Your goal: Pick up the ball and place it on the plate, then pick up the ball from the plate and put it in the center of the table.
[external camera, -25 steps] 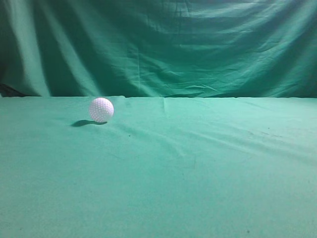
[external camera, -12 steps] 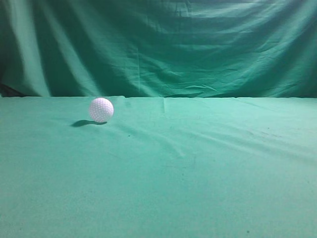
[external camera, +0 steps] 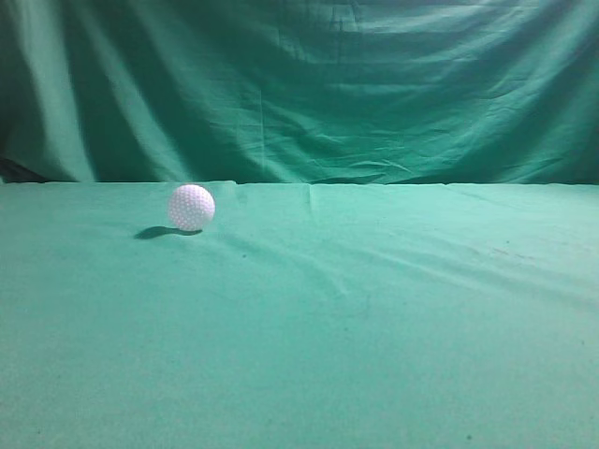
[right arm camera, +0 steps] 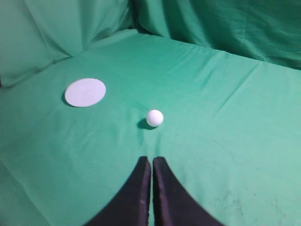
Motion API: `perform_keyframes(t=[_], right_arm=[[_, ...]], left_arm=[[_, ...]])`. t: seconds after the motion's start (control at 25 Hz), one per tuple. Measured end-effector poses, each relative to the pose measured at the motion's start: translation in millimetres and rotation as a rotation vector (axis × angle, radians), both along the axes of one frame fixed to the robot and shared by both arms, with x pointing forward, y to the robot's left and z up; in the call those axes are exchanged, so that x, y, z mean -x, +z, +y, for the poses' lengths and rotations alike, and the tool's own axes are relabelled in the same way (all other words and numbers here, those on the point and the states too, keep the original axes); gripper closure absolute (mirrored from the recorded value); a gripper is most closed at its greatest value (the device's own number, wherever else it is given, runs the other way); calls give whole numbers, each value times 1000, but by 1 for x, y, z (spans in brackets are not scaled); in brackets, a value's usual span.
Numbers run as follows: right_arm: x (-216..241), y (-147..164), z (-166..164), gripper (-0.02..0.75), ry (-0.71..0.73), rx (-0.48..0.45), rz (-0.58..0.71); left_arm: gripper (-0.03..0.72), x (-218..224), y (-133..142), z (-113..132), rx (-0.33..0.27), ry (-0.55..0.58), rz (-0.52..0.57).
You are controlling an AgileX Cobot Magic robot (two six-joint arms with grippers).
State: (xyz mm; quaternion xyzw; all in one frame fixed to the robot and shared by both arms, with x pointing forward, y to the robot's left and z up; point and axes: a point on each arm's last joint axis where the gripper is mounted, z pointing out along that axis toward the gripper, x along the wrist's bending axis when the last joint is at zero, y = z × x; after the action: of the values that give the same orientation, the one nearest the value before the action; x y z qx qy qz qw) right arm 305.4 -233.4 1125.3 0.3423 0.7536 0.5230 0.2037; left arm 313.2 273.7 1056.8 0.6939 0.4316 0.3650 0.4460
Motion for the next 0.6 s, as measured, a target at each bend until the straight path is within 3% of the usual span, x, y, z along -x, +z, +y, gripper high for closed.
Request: perform_keyframes(t=[0.28, 0.44, 0.48, 0.6], right_arm=[[5, -4, -9, 738, -24, -22, -63], [2, -27, -20, 738, -158, -95, -157], [0, -34, -23, 689, -205, -118, -181], [-5, -62, -31, 689, -328, -148, -218]], left_arm=[[688, 0, 0, 0, 0, 0, 0], [688, 0, 0, 0, 0, 0, 0], [688, 0, 0, 0, 0, 0, 0], [688, 0, 0, 0, 0, 0, 0]])
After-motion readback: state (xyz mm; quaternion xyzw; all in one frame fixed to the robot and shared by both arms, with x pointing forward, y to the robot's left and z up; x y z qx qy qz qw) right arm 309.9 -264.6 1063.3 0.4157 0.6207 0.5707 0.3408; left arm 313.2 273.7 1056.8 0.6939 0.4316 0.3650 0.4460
